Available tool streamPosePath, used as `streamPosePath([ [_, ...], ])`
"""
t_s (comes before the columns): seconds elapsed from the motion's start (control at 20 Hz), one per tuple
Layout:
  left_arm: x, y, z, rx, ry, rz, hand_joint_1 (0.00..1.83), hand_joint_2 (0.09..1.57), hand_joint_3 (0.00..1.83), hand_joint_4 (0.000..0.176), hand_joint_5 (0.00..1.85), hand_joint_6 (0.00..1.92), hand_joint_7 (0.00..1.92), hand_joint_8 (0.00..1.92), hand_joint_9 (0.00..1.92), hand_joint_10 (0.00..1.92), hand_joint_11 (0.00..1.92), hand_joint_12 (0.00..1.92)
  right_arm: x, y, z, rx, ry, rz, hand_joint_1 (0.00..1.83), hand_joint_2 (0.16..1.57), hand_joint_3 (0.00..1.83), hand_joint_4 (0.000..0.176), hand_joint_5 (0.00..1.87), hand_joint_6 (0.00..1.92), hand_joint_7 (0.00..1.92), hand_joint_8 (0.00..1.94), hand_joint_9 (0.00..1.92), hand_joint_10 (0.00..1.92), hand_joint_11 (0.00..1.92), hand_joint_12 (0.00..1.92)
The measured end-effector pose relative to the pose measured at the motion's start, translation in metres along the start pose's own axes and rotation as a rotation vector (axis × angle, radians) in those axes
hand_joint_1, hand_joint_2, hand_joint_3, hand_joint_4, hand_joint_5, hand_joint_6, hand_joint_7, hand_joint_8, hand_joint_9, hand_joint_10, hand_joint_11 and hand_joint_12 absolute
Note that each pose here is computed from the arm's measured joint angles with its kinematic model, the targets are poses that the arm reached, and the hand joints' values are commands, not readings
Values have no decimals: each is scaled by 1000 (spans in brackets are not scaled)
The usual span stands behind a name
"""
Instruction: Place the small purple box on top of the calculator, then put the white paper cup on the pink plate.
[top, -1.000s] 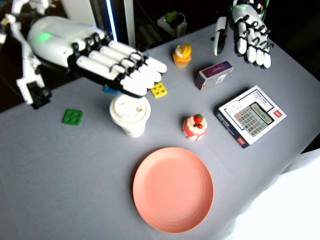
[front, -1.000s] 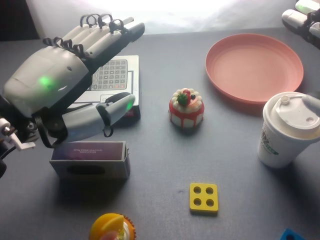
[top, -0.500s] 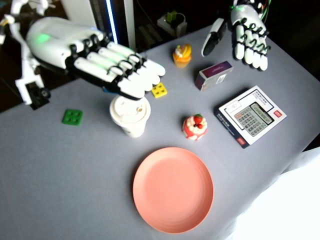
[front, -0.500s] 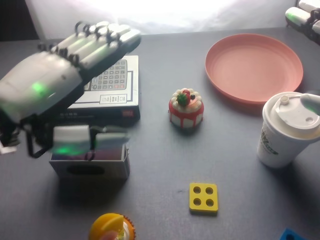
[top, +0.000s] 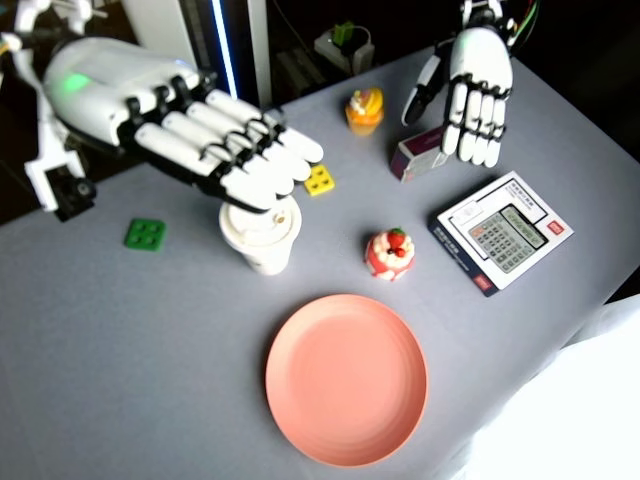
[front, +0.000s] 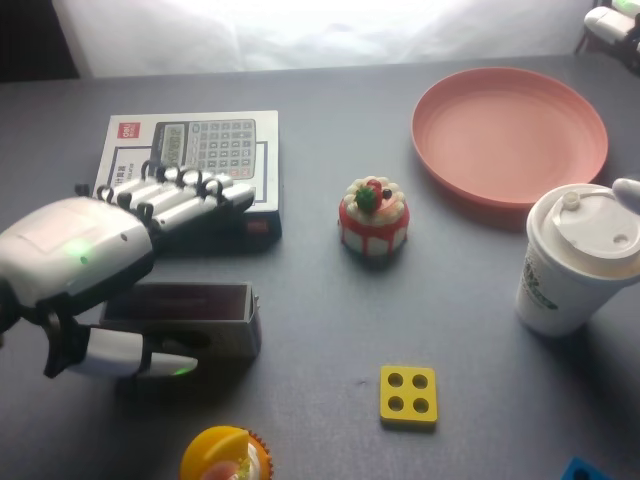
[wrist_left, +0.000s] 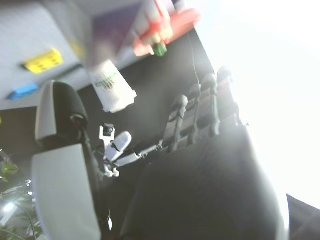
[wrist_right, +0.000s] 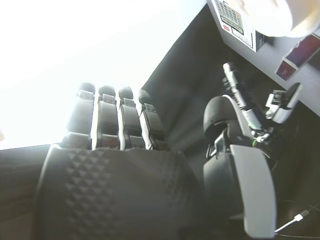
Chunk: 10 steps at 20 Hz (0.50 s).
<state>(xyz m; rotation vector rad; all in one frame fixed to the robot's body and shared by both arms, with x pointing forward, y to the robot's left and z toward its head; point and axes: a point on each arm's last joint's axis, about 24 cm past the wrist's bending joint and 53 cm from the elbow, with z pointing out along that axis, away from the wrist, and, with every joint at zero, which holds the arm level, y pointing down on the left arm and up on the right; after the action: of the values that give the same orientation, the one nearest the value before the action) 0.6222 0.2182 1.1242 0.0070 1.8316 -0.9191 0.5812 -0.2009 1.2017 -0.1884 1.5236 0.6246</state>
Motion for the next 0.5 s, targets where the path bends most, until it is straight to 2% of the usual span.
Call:
streamPosePath([
  [0.1, 11, 3, 4, -6, 18, -16, 1023, 982, 0, 18, 3, 1, 53, 18, 10, 4, 0, 0, 0, -1, 0, 6, -1, 5, 277, 1326, 9, 0, 0, 0, 0, 0, 0, 0, 0, 0],
  [0.25, 27, 8, 5, -17, 53, -23, 1055, 1013, 7, 11, 67, 9, 199, 23, 126, 35, 6, 2, 0, -3, -1, 15, -3, 8, 234, 1324, 6, 0, 0, 0, 0, 0, 0, 0, 19, 10],
  [0.3, 25, 11, 5, -26, 50, -25, 1067, 1056, 0, 0, 125, 3, 258, 4, 195, 10, 0, 459, 1, -3, -1, 15, -1, 7, 220, 1323, 5, 0, 0, 0, 0, 0, 0, 0, 13, 10],
  [0.35, 23, 16, 4, -40, 42, -31, 1078, 1079, 0, 0, 195, 16, 299, 8, 234, 13, 0, 878, 2, -4, -2, 17, 4, 7, 218, 1327, 6, 0, 0, 0, 0, 0, 0, 0, 19, 16],
  [0.4, 20, 21, 4, -53, 35, -32, 1094, 1085, 0, 0, 253, 27, 355, 20, 293, 34, 0, 1147, 2, -4, -2, 16, 5, 7, 221, 1331, 7, 0, 0, 0, 0, 0, 0, 0, 22, 19],
  [0.45, 19, 23, 4, -59, 32, -33, 1084, 1110, 1, 0, 344, 52, 489, 64, 462, 119, 0, 1406, 2, -3, -1, 15, 5, 6, 224, 1329, 5, 0, 0, 0, 0, 0, 0, 0, 15, 19],
  [0.5, 19, 25, 5, -64, 29, -36, 1072, 1153, 0, 0, 475, 27, 649, 159, 446, 716, 38, 1624, 2, -3, -1, 14, 5, 6, 231, 1334, 7, 0, 0, 0, 0, 0, 0, 0, 2, 15],
])
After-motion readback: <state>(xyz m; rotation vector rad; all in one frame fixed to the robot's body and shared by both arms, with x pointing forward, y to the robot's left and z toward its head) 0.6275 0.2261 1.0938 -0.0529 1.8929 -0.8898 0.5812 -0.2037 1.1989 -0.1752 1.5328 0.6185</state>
